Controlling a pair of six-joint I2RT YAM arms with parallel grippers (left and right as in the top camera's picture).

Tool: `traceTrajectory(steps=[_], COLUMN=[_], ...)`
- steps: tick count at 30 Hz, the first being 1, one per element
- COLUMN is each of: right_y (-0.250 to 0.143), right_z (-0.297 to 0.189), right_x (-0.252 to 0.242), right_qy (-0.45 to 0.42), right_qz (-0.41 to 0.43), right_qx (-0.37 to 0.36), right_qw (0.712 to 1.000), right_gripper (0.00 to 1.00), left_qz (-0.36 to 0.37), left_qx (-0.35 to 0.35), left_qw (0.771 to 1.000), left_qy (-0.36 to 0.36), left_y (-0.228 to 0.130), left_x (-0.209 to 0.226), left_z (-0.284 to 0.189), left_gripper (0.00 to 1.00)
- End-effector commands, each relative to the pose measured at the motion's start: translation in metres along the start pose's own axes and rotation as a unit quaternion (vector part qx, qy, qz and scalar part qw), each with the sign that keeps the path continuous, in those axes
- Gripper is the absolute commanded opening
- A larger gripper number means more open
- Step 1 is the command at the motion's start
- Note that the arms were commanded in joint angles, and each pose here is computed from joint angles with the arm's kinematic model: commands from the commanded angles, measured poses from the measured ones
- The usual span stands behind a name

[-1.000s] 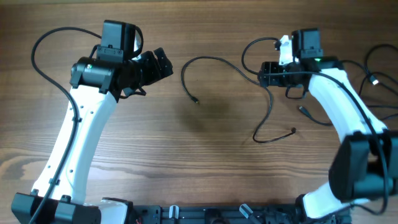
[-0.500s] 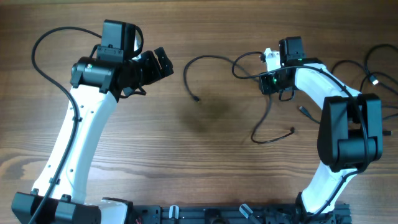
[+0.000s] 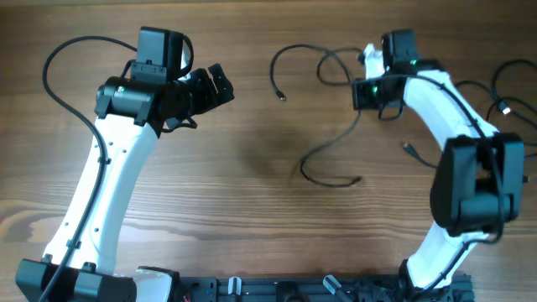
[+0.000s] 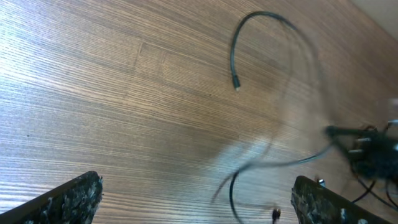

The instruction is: Untangle cables

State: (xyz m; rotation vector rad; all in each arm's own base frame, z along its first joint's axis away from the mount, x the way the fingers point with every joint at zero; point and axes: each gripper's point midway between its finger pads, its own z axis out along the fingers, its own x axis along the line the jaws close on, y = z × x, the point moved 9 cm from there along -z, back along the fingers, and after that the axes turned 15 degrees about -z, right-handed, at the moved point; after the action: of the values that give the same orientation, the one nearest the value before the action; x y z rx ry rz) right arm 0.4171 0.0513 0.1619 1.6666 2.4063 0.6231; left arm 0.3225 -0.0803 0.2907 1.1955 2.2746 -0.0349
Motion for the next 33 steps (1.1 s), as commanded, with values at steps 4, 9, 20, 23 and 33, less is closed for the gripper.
traceTrajectory(steps=[4, 9, 20, 23, 33], right_y=[0.078, 0.079, -0.007, -0.03, -0.06], right_z=[-0.176, -0.252, -0.292, -0.278, -0.21], right_x=[-0.008, -0.042, -0.193, -0.227, -0.278], right_qy=[-0.133, -0.234, -0.326, -0.31, -0.253], right_qz=[0.058, 0.11, 0.322, 0.371, 0.427], right_qx=[-0.225, -0.309, -0.304, -0.285, -0.22], right_qw=[0.963, 0.915, 0.835, 0.828, 0.84], right_gripper=[0.04, 0.04, 0.04, 0.04, 0.85], left_qz=[0.008, 0.008, 0.008, 0.008, 0.008], left_qx=[-0.006, -0.006, -0.006, -0.006, -0.006], left_qw=[1.0, 1.0, 1.0, 1.0, 1.0], left_qy=[0.005, 0.005, 0.005, 0.005, 0.005], left_y=[0.003, 0.003, 0.003, 0.003, 0.003], left_x=[0.0, 0.0, 0.0, 0.0, 0.0], left_z=[0.002, 0.002, 0.002, 0.002, 0.002], left_gripper=[1.0, 1.0, 1.0, 1.0, 1.0])
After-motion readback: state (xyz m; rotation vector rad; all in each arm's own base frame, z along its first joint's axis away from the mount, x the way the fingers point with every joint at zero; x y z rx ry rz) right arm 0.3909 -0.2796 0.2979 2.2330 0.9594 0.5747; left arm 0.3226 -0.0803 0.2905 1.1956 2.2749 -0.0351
